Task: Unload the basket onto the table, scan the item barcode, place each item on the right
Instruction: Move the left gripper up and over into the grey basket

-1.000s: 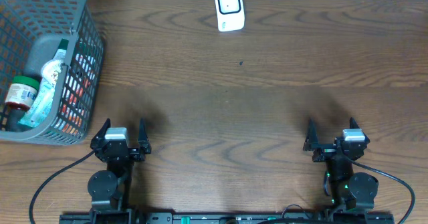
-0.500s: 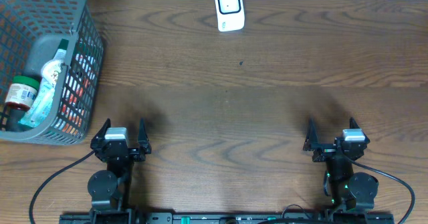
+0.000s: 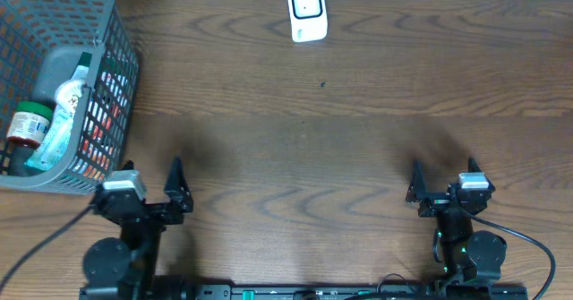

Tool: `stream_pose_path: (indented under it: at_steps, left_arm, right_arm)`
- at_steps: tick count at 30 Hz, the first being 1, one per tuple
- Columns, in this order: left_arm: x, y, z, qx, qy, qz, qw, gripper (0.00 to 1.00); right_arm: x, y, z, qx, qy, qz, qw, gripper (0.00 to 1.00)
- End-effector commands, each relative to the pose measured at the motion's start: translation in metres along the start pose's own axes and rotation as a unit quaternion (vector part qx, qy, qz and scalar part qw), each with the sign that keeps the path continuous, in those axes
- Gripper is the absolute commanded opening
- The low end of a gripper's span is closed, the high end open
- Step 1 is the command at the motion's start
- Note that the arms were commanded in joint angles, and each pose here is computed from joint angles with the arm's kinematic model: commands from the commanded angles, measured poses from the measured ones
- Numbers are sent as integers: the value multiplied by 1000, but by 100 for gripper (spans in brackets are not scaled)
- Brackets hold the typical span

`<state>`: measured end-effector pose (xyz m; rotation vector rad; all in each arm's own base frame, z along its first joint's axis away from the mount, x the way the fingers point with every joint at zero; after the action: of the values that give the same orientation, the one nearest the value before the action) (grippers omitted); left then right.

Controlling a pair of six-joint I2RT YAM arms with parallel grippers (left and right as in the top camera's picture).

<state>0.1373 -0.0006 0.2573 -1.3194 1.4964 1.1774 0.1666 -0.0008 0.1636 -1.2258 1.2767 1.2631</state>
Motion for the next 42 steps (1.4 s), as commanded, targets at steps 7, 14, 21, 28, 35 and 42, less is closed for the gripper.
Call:
stream_pose_path:
  at_steps: [7, 14, 21, 28, 35, 42]
  left_arm:
    - [-110, 14, -29, -14, -31, 93, 995, 85]
    - [-143, 3, -36, -42, -34, 242, 969, 85]
    - [-133, -22, -36, -47, -20, 348, 936, 100]
    - [-131, -27, -37, -39, -15, 359, 932, 87]
    - [-133, -29, -36, -62, 35, 346, 936, 87]
    - [-134, -29, -30, -109, 62, 335, 934, 88]
  right_arm:
    - [0, 0, -1, 6, -7, 0, 1000, 99]
    - [0, 0, -1, 6, -7, 0, 1000, 99]
    - [0, 0, -1, 6, -7, 0, 1000, 99]
    - [0, 0, -1, 6, -7, 0, 1000, 99]
    - [0, 0, -1, 6, -7, 0, 1000, 99]
    - [0, 0, -1, 6, -7, 0, 1000, 99]
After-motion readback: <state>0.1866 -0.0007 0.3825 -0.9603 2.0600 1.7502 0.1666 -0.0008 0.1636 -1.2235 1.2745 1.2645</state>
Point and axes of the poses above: each gripper's point midway between its finger pads, its own y axis back along the fingers, its own z axis along the line the jaws close on, x = y × z, the point moved 8 cm from there along y, back along the fingers, and after that the axes turned 3 degrees about y, right-handed, at the moved point
